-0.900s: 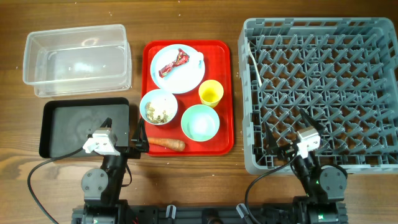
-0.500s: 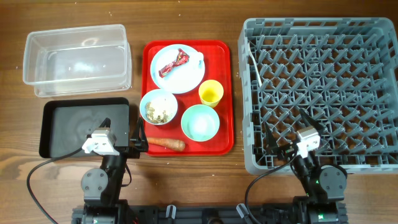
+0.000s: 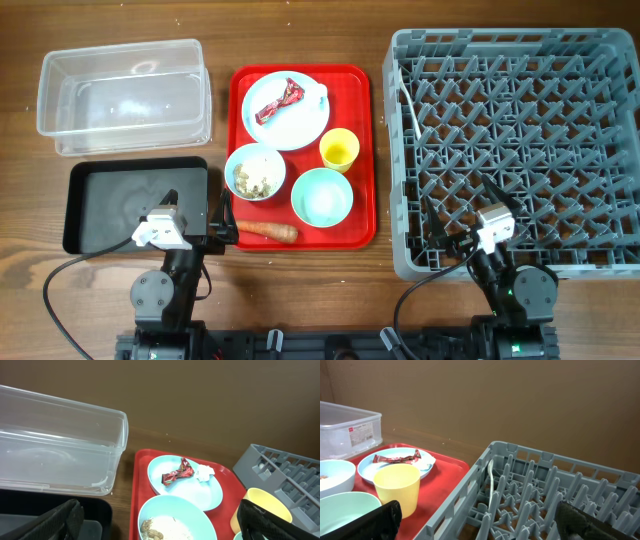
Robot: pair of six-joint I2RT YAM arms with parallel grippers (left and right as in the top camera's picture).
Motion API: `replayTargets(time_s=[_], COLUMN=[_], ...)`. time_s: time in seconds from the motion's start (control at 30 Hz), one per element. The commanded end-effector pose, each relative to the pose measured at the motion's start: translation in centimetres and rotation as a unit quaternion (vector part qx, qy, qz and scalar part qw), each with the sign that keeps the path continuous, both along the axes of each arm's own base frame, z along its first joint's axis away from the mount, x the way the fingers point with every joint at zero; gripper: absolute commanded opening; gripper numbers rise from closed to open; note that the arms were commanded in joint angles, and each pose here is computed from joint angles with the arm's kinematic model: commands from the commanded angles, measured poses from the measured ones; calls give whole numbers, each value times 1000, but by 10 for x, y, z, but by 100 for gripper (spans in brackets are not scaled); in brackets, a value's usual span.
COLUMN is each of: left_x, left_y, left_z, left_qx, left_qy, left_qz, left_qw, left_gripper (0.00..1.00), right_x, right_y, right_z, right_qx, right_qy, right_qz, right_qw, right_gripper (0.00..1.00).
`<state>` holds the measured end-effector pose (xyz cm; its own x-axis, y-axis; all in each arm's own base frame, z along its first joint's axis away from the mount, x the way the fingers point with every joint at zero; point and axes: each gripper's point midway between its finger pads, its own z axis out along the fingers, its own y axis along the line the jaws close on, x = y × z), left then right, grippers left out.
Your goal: Sort waste into correct bins and load items into the dishwasher rack
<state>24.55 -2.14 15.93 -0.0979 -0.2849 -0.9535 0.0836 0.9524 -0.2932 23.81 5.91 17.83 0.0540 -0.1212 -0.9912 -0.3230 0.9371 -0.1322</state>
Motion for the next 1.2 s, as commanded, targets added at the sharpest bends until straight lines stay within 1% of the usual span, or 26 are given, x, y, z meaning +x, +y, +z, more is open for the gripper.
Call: replayTargets(time_s=[0.0, 0.67, 0.77, 0.93, 1.0, 1.07, 1.17], left_x=[0, 0, 0, 0, 0, 1, 1], left_y=[4, 4, 4, 7, 7, 9, 9], left_z=[-1, -1, -1, -1, -1, -2, 3], left_qx=[3, 3, 3, 3, -21, -52, -90], left_qy=[-1, -1, -1, -1, 1, 6, 13], left_qz=[10, 10, 10, 19, 22, 28, 31], left_qw=[1000, 1000, 1000, 1000, 1000, 998, 995], left_gripper=[100, 100, 100, 100, 100, 100, 100], right_x=[0, 0, 2, 2, 1, 1, 0], right_y=[2, 2, -5, -5, -4, -4, -2], right_z=[-1, -1, 0, 3, 8, 9, 13], right_qx=[-1, -1, -14, -9, 19, 66, 97], right_qy=[1, 1, -6, -10, -11, 3, 11], right_qz=[7, 7, -16, -14, -11, -9, -2], right_qw=[1000, 1000, 1000, 1000, 1000, 998, 995], right_gripper=[100, 100, 100, 100, 100, 100, 100])
